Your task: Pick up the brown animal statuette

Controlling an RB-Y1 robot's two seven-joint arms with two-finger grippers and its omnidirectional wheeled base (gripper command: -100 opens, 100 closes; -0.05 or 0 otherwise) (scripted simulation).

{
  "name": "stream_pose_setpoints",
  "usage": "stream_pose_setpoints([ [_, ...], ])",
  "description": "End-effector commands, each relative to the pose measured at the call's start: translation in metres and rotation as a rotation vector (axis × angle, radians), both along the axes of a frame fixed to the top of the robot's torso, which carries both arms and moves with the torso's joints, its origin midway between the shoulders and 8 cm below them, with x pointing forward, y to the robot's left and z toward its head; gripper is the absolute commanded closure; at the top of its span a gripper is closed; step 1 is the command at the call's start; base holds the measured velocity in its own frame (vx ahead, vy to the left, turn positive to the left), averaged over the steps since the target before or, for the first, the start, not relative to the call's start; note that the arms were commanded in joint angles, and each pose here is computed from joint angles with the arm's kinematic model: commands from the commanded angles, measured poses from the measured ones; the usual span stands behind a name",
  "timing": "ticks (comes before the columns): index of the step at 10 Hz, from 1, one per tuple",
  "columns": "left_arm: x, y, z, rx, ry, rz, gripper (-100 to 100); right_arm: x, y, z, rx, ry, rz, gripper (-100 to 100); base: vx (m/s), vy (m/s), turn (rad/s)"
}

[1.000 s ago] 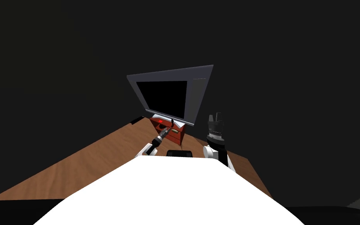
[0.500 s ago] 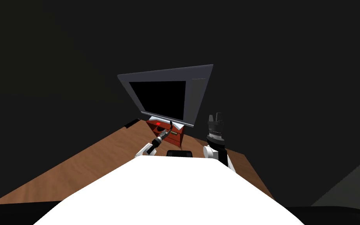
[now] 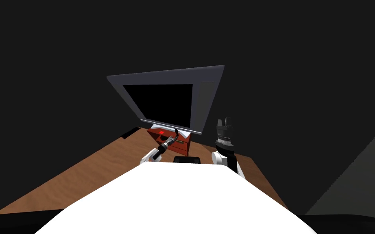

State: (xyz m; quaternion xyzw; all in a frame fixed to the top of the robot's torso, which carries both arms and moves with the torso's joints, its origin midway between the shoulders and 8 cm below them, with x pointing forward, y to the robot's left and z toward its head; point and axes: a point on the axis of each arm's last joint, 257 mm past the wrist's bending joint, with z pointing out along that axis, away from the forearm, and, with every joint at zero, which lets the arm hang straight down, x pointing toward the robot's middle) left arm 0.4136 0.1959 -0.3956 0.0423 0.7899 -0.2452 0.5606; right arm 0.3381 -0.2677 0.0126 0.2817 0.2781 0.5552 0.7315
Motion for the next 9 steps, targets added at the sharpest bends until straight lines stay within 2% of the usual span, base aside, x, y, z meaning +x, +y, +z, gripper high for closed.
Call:
stream_pose_setpoints([
  [1,0.001,0.005,-0.011,0.049,0.009,-0.016,-100,0.0,0.0,0.0,0.0,0.0,0.0,0,0.173,0.023,-0.233],
  [2,0.002,0.007,-0.013,0.069,0.01,-0.024,-100,0.0,0.0,0.0,0.0,0.0,0.0,0,0.182,0.003,-0.196],
  [3,0.002,0.006,-0.011,0.054,0.008,-0.018,-100,0.0,0.0,0.0,0.0,0.0,0.0,0,0.035,0.0,-0.029],
  [4,0.003,0.006,-0.011,0.057,0.007,-0.02,0,0.0,0.0,0.0,0.0,0.0,0.0,0,0.0,0.0,0.0],
  [5,0.019,0.004,-0.006,0.052,-0.014,-0.025,-100,0.0,0.0,0.0,0.0,0.0,0.0,0,-0.033,0.0,-0.004],
  [6,0.018,0.008,-0.013,0.059,0.0,-0.019,-100,0.0,0.0,0.0,0.0,0.0,0.0,0,-0.043,-0.001,-0.006],
  [7,0.032,0.001,-0.002,0.047,-0.031,-0.029,-100,0.0,0.0,0.0,0.0,0.0,0.0,0,-0.065,-0.001,-0.003],
  [9,0.03,0.011,-0.018,0.064,0.004,-0.015,-100,0.0,0.0,0.0,0.0,0.0,0.0,0,-0.037,-0.003,-0.004],
])
